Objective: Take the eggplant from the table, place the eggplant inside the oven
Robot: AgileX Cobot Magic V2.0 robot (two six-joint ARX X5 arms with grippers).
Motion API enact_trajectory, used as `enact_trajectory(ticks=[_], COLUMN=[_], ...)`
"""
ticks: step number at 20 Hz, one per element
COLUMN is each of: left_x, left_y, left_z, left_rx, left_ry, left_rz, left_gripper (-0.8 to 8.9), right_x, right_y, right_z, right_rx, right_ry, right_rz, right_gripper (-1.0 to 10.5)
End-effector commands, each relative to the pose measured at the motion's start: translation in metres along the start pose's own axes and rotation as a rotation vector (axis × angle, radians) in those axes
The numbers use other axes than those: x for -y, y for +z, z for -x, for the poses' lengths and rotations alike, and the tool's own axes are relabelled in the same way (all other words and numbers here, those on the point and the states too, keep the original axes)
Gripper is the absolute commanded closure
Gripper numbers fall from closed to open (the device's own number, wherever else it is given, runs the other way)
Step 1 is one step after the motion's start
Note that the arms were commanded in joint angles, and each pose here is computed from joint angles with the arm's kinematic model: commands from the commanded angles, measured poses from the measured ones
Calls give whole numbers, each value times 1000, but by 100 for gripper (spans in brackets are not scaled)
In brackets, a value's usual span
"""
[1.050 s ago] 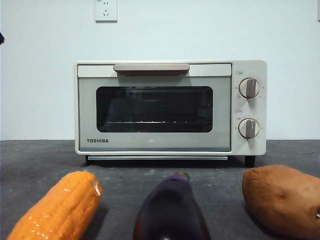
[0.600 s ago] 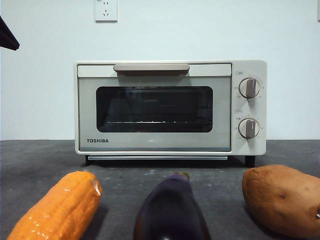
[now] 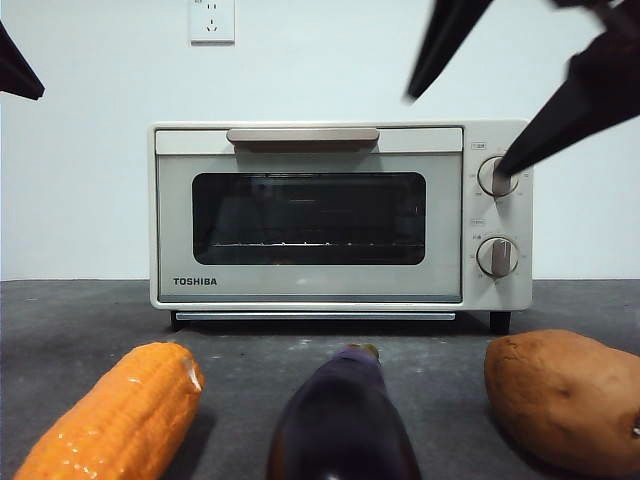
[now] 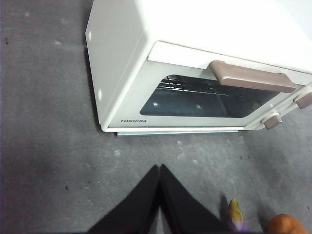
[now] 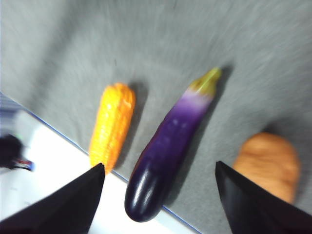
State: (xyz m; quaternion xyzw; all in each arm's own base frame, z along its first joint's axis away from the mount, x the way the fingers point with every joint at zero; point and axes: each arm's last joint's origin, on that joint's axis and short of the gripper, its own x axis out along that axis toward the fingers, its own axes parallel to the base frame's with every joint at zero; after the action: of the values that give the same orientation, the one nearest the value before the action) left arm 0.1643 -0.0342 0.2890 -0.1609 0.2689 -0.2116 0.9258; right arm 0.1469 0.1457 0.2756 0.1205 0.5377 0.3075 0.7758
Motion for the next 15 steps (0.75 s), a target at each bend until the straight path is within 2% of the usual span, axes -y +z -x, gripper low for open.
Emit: enact_trajectory(ticks=[1, 7, 12, 15], left_x=[2, 2, 2, 2], left_y=[5, 5, 4, 5], left_z=[1, 1, 1, 1], left_rx=[11, 11, 10, 11], left_ry=[-12, -12, -12, -12], left_rz=[-20, -19, -19, -20], left_gripper=[808, 808, 808, 808], right_x=[-13, -26, -20, -18], right_y=[-3, -14, -18, -18], right_z=[-23, -81, -123, -138], right_rx=[-43, -168, -232, -240], right_ry=[-68, -155, -224, -230], right_rz=[-14, -2, -30, -32], right_gripper=[581, 596, 596, 596])
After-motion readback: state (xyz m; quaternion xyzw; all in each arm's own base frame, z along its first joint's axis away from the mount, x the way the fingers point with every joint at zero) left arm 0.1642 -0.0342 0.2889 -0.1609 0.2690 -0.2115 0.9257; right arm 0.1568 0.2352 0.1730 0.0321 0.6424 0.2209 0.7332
